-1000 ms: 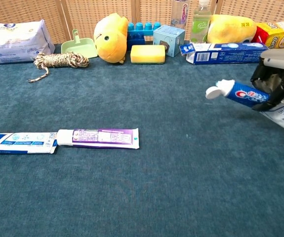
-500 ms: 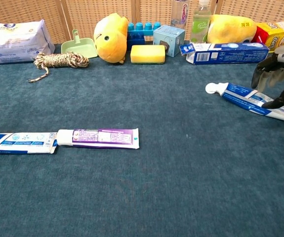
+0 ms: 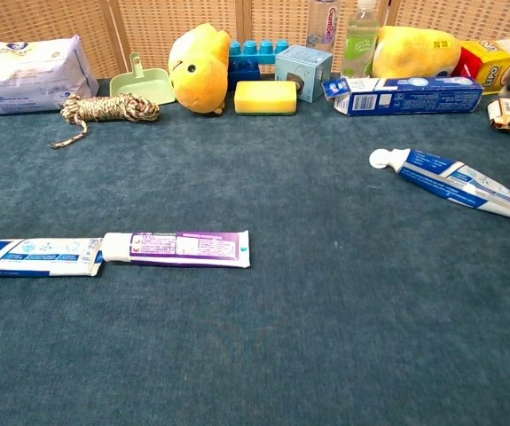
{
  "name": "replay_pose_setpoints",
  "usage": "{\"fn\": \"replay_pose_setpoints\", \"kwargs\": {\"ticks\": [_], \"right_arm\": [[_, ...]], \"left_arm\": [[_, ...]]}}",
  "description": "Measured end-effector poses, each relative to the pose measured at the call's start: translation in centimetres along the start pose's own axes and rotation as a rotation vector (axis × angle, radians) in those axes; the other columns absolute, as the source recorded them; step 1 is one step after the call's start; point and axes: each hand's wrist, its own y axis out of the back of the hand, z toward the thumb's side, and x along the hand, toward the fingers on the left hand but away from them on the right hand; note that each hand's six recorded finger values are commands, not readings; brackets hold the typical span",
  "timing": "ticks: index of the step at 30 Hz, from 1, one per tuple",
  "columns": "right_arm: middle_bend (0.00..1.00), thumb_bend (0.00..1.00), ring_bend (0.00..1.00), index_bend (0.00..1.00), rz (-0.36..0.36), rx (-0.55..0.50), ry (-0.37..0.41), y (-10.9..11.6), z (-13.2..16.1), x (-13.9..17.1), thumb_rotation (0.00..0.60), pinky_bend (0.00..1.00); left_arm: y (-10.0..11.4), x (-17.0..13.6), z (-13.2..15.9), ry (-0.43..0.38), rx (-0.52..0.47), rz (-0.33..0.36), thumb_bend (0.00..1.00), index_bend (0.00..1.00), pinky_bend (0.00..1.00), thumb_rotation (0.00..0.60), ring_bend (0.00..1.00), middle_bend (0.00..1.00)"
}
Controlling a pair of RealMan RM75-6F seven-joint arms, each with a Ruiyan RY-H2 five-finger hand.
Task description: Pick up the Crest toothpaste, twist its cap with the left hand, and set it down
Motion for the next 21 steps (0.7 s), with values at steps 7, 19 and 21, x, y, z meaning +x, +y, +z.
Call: {"fn": "replay_pose_setpoints", "kwargs": {"ticks": [7, 19, 21], "right_arm": [[0.39, 0.23, 0.23, 0.45, -0.060, 0.139, 0.006, 0.4, -2.0, 3.6, 0.600, 0.23], [0.39, 0.22, 0.22, 0.45, -0.063, 0.247, -0.030, 0.4, -3.7, 6.9, 0.600, 0.22], [0.39, 0.22, 0.22, 0.45, -0.062, 0.245, -0.029, 0.4, -3.7, 7.0, 0.600, 0.22]], "left_arm": [[-0.7, -2.4, -1.3, 0.025, 0.059, 0.013, 0.39, 0.26, 0.15, 0.600, 0.15, 0.18], [-1.0, -4.5, -1.7, 0.036, 0.080, 0.036, 0.38, 0.26, 0.14, 0.600, 0.15, 0.18], [-0.9, -4.6, -1.5, 0.030, 0.084, 0.042, 0.38, 0.26, 0.14, 0.600, 0.15, 0.18]]}}
